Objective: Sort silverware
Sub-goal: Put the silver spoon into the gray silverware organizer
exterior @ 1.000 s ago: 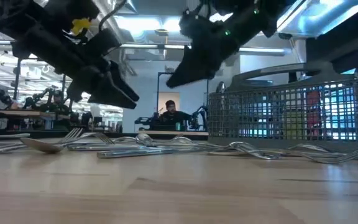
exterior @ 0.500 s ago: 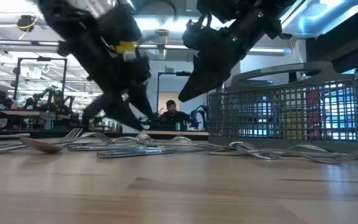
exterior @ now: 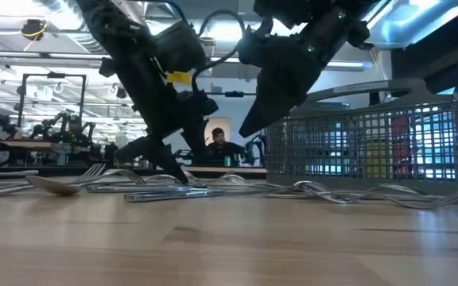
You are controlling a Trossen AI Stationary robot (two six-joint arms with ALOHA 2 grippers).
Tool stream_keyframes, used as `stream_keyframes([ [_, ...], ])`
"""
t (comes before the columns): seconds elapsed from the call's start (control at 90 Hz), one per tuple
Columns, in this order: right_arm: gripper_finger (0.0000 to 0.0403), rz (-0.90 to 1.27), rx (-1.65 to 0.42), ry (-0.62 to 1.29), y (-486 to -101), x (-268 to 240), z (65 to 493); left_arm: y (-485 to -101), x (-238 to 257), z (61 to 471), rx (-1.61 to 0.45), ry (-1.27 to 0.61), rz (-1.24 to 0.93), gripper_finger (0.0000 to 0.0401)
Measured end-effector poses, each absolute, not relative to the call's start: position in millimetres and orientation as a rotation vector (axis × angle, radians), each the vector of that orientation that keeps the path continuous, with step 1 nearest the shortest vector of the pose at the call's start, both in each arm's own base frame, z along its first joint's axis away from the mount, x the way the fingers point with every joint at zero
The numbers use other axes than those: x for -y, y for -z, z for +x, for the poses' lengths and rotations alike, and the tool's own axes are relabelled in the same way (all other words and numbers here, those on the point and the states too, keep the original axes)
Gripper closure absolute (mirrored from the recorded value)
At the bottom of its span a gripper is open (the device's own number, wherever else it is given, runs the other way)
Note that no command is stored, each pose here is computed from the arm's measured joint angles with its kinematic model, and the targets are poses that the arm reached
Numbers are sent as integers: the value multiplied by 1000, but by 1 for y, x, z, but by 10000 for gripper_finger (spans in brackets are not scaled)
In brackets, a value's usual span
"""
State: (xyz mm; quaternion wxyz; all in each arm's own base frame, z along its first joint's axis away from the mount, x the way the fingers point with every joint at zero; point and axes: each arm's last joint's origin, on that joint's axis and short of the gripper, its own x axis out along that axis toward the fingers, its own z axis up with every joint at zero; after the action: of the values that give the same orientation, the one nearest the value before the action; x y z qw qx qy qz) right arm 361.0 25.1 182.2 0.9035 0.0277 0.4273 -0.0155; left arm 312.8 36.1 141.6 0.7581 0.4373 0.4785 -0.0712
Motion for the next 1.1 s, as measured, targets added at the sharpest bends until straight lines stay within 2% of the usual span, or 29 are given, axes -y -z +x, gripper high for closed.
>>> stream_keyframes([
  [0.144, 352, 56, -882, 32, -182, -25, 361, -141, -37, 312, -1055, 173, 955, 177],
  [0.378, 352, 57, -877, 32, -183, -25, 362, -139, -42, 310, -1044, 200, 850, 285],
  [0.544, 352, 57, -876, 32, -183, -25, 362, -135, -47, 308, -1036, 262, 811, 331],
  [0.689, 352, 56, -874, 32, -183, -25, 362, -121, -51, 311, -1067, 283, 777, 351],
  [0.967, 352, 54, -874, 31, -183, -25, 362, -111, -49, 314, -1081, 272, 775, 360],
  [1.1, 352, 54, -874, 31, -183, -25, 362, -112, -45, 315, -1101, 245, 806, 389],
])
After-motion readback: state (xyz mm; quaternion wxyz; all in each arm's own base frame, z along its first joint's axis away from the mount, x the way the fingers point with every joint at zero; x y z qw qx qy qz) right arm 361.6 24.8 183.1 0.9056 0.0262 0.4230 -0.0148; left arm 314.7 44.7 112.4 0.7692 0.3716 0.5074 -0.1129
